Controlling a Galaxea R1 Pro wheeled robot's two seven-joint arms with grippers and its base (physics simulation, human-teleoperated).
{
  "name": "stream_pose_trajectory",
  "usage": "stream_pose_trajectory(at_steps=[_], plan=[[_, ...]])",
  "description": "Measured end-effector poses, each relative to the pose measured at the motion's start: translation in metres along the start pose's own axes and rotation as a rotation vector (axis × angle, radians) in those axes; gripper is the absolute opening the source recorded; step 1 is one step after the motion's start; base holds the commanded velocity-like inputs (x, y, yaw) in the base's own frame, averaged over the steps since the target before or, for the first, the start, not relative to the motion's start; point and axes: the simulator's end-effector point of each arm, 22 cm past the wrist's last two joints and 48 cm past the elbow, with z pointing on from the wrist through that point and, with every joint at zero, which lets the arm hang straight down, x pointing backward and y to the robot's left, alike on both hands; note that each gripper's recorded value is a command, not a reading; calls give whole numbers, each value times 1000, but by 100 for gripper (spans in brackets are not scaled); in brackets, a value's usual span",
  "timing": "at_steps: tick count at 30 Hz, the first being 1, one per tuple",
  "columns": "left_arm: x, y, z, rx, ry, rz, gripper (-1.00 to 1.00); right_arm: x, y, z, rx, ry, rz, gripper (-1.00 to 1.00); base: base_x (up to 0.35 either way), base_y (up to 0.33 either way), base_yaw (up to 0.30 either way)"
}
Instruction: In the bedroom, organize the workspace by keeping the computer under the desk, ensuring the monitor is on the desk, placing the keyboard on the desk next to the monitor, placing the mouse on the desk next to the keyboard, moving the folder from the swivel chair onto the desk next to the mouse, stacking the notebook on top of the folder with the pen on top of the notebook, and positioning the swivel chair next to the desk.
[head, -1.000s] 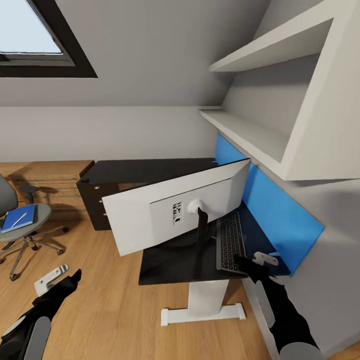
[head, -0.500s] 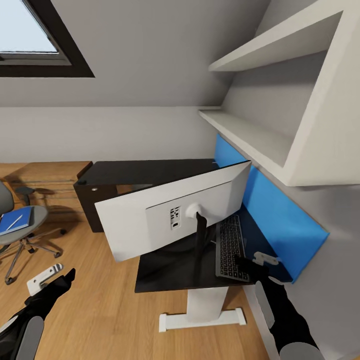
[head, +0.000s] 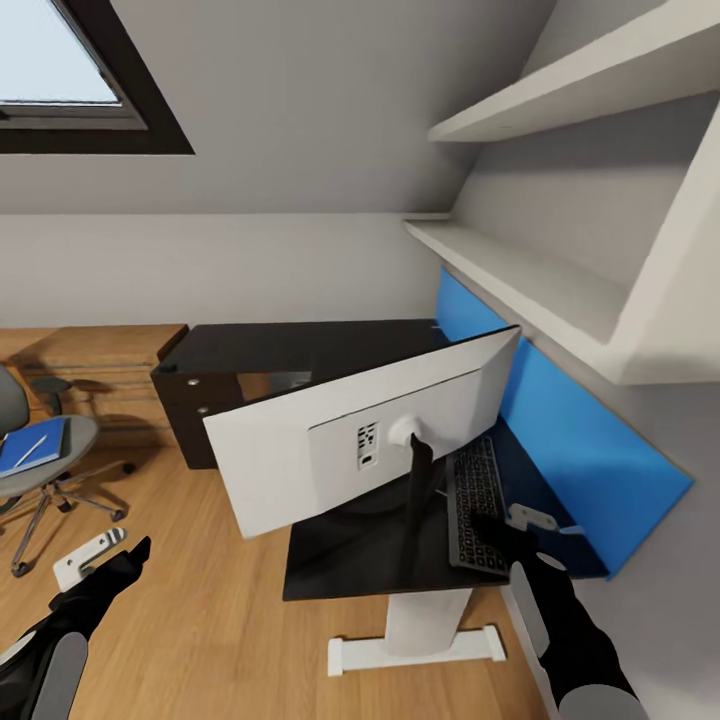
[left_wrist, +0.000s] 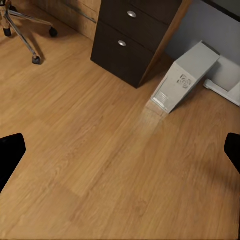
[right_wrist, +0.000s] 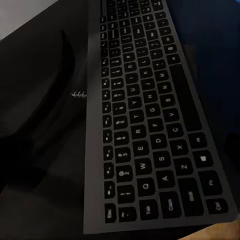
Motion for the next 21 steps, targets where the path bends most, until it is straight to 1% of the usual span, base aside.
stream_pose_trajectory(at_steps=[3,11,16,20,21], plan=[[0,0,0,0,0,-1,100,1,0,0,0,1,0,100,38,19,0],[0,-1,0,2,0,0,100,2,-1,0,2,4,-1,100,223,3,0],[1,-2,0,3,2,0,100,7,-1,1,2,14,-4,100,61,0,0],[1,-2,0,3,2,0,100,16,2,2,1,33,-23,100,18,0,0],[1,-2,0,3,2,0,100,21,4,2,-2,41,-40,100,8,0,0]])
